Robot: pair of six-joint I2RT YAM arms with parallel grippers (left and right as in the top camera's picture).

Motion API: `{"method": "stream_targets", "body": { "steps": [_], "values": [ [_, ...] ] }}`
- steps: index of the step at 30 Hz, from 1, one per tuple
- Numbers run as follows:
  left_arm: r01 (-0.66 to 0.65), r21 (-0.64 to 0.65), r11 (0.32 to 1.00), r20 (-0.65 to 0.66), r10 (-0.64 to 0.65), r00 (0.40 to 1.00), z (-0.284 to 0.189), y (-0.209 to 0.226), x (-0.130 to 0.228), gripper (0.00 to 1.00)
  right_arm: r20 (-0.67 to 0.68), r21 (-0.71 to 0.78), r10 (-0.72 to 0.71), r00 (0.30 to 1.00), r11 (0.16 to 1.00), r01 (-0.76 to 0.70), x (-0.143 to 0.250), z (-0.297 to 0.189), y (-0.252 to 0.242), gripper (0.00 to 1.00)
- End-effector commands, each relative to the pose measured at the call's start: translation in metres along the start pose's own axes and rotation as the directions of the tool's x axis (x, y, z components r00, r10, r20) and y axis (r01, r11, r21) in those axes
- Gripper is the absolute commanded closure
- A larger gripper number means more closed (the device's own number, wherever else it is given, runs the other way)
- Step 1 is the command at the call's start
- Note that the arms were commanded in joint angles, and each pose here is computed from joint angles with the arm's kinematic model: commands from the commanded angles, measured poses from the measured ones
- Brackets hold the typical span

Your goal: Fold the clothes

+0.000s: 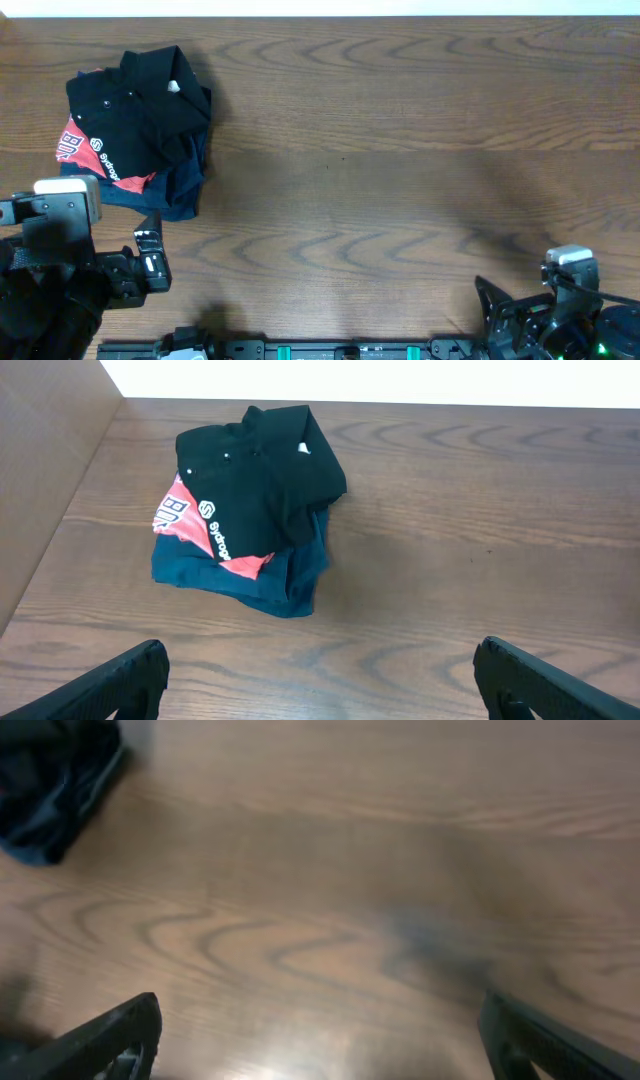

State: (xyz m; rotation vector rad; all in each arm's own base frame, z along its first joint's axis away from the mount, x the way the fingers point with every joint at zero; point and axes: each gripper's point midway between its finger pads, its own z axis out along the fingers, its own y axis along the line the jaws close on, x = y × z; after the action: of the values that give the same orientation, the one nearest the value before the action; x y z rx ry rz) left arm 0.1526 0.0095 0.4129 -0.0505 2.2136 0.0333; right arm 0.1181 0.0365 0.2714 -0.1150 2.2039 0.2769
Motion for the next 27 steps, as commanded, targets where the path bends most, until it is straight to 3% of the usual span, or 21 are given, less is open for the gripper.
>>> {"method": "stream_targets", "body": {
  "steps": [1,7,16,27],
  "values": [
    [0.009,-0.003,1.000,-0.001,-0.009,1.000,0.000,0.000,0.001,0.02,0.052,0.061,0.005,0.999,0.998,-0.008,0.002,0.003,-0.012,0.01],
    [0.009,-0.003,1.000,0.000,-0.009,1.000,0.000,0.000,0.000,0.02,0.114,0.024,0.030,0.993,0.999,-0.033,0.012,0.017,-0.010,0.01],
    [0.009,-0.003,1.000,0.000,-0.009,1.000,0.000,0.000,0.000,0.02,0.469,0.114,0.021,0.883,0.990,-0.084,-0.018,0.068,-0.038,0.01],
    [0.009,-0.003,1.000,-0.001,-0.009,1.000,0.000,0.000,0.001,0.02,0.530,0.107,0.023,0.848,0.990,-0.093,0.005,0.145,-0.050,0.01]
  ]
}}
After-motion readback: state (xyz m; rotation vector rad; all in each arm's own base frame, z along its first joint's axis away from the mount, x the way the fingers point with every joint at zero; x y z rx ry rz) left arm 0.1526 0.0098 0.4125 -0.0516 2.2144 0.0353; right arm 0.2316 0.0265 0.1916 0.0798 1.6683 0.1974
